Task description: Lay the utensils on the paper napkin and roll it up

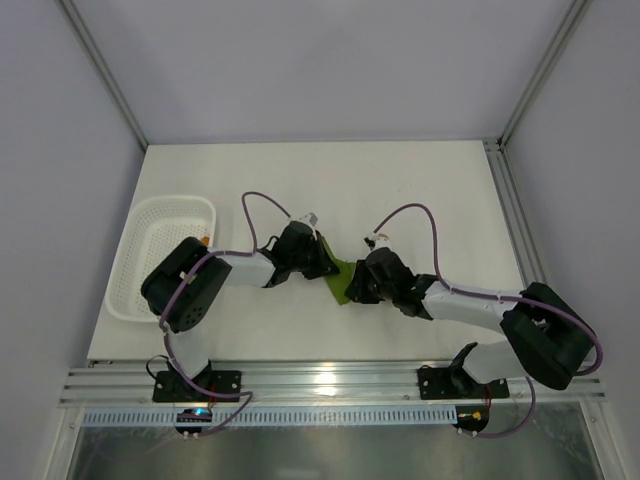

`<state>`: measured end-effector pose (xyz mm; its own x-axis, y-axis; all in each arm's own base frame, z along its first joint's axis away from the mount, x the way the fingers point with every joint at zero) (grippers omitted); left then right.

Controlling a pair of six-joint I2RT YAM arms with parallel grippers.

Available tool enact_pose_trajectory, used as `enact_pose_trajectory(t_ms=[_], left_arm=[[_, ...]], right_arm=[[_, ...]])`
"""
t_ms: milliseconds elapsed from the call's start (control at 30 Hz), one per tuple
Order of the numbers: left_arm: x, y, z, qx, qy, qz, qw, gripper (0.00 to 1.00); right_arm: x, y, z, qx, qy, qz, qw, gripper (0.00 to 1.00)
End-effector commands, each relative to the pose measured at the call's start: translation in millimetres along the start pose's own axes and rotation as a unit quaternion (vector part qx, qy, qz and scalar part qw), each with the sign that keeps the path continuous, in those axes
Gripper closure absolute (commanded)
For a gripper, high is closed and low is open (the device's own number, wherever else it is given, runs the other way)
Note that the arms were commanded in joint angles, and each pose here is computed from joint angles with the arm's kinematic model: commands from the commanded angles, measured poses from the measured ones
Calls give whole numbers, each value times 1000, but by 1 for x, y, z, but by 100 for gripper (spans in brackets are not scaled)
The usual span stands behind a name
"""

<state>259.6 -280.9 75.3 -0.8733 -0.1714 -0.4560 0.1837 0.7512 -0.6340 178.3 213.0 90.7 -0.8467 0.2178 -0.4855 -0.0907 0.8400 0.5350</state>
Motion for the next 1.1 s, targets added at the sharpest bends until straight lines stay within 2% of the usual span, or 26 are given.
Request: enact_pose_trajectory(t_ms=[0,100,233,467,567,800,1067], left_arm=[[10,17,3,-36,20,8,999,100],[11,18,4,-34,26,9,999,100],[10,16,5,-29,29,10,999,100],[8,13,3,-26,28,13,999,100],[9,14,5,-24,32,11,999,100],[12,15,6,-23,36,10,999,100],[12,15,6,-22,42,8,999,100]], right_arm=[[-17,13,-13,-11,-22,-24,999,74],[-24,11,-16,-15,-29,-30,999,69],[-24,8,-11,-26,0,-36,999,58],[-20,7,6,-67,25,-38,997,55],[-20,6,13,-68,29,-38,997,51],[-11,-11,25,-33,50,-29,998,50],[-10,-21,29,3,53,-38,998,57]])
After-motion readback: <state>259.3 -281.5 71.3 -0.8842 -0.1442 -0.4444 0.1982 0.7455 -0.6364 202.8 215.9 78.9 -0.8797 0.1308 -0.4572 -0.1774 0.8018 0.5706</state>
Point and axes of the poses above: each gripper's point midway between its finger pads, its own z axis out along the fingers, its own y axis along the line the jaws close on, x = y × z, the point moved 8 cm from there along -z, back along the fingers, and after that the axes turned 6 degrees about z, right-handed, at the moved point
